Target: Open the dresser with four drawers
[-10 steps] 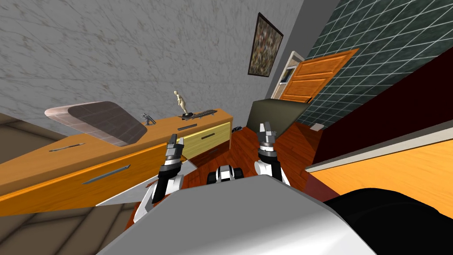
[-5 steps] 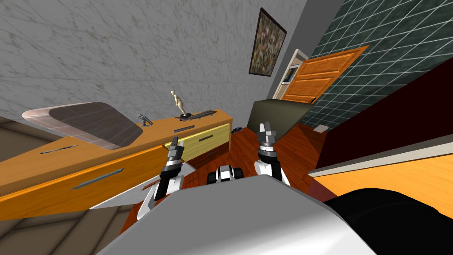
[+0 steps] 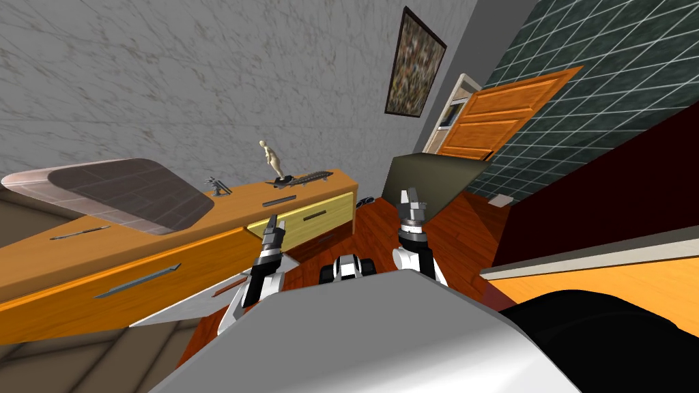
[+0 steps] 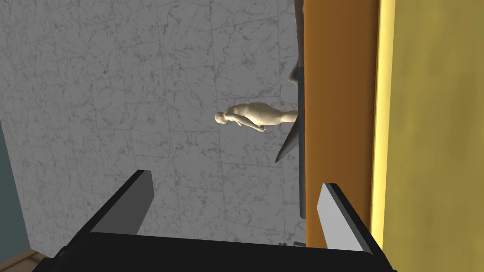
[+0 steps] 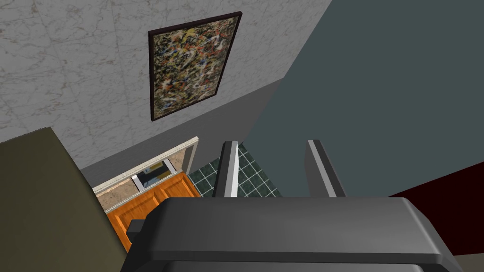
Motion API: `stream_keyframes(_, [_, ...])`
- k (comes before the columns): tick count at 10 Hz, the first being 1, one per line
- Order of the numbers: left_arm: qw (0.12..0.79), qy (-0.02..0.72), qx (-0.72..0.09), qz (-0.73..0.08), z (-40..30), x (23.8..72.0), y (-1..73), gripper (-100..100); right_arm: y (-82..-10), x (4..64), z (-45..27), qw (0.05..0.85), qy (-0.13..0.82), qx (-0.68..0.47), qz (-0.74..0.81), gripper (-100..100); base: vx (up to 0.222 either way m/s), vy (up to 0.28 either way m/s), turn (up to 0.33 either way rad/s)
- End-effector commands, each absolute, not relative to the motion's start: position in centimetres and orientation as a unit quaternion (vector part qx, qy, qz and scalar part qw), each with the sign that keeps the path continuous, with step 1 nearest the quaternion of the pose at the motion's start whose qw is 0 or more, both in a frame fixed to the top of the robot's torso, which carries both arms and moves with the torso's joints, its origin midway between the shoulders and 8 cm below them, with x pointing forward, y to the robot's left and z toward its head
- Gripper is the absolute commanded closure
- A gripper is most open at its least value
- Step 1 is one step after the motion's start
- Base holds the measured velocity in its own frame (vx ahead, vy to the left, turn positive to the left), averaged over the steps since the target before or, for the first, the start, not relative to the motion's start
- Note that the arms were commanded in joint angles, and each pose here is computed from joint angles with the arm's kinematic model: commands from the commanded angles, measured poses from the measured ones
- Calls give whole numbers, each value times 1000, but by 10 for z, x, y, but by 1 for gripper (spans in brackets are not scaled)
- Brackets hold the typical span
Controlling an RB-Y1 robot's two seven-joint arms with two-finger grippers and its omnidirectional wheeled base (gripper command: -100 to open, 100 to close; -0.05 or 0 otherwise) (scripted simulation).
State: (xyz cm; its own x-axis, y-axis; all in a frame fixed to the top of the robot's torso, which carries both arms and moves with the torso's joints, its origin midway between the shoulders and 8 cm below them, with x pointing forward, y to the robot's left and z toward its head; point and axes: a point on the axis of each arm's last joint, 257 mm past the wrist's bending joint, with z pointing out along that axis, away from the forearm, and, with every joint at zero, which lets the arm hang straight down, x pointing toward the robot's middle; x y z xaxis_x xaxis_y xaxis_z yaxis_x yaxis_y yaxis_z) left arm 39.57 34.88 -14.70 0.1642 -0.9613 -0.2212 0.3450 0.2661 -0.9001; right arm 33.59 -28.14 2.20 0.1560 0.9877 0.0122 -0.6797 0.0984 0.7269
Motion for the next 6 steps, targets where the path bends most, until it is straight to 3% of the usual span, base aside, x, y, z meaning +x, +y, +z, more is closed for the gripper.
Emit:
stream_keyframes(1, [666, 432, -378, -476, -168, 398, 358, -100, -281, 336, 22, 697, 253, 305, 598, 0, 61, -54, 32])
stream_keyframes(6, [653, 444, -412, -455, -211, 399, 377, -100, -281, 336, 22, 697, 253, 305, 598, 0, 69, -71, 36])
